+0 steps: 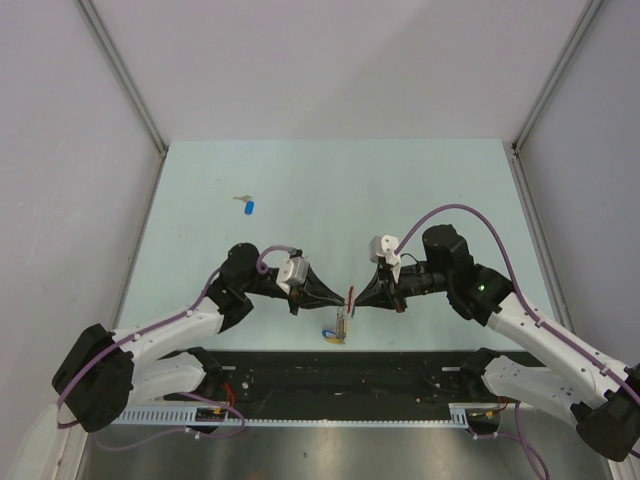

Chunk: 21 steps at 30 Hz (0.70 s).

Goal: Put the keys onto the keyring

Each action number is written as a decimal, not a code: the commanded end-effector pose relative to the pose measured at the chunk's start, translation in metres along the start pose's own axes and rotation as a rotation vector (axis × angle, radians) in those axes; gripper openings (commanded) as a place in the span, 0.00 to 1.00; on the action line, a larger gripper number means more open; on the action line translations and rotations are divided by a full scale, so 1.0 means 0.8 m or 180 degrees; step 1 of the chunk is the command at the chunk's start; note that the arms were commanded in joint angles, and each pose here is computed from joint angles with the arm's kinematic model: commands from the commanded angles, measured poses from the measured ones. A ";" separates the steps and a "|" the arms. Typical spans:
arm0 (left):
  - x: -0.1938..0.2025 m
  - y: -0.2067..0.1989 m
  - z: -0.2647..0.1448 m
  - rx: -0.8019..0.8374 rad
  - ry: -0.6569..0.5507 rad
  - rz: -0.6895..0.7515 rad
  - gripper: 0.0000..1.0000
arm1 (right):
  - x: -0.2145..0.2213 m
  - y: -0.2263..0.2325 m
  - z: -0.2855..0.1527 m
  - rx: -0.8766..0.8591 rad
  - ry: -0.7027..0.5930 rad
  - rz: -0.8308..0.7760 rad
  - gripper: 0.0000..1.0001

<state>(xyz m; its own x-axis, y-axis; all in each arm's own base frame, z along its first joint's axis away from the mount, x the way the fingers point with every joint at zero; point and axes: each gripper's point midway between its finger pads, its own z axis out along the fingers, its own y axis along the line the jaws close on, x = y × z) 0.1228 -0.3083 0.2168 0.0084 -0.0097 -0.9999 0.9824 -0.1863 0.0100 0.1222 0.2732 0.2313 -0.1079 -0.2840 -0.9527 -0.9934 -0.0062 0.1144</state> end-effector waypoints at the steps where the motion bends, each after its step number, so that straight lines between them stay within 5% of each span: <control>1: -0.033 0.005 0.005 -0.0008 -0.0154 0.0197 0.00 | -0.022 0.005 -0.002 -0.0048 -0.0126 -0.0160 0.00; 21: -0.031 0.003 0.004 0.0015 -0.0131 0.0204 0.01 | -0.027 0.003 -0.006 0.0033 -0.0156 -0.0194 0.00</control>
<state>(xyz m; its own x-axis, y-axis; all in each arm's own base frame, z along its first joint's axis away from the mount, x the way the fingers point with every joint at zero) 0.1255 -0.3088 0.2168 0.0103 -0.0099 -0.9999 0.9852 -0.1709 0.0119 0.1209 0.2725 0.2342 -0.0997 -0.2769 -0.9557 -0.9944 -0.0073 0.1059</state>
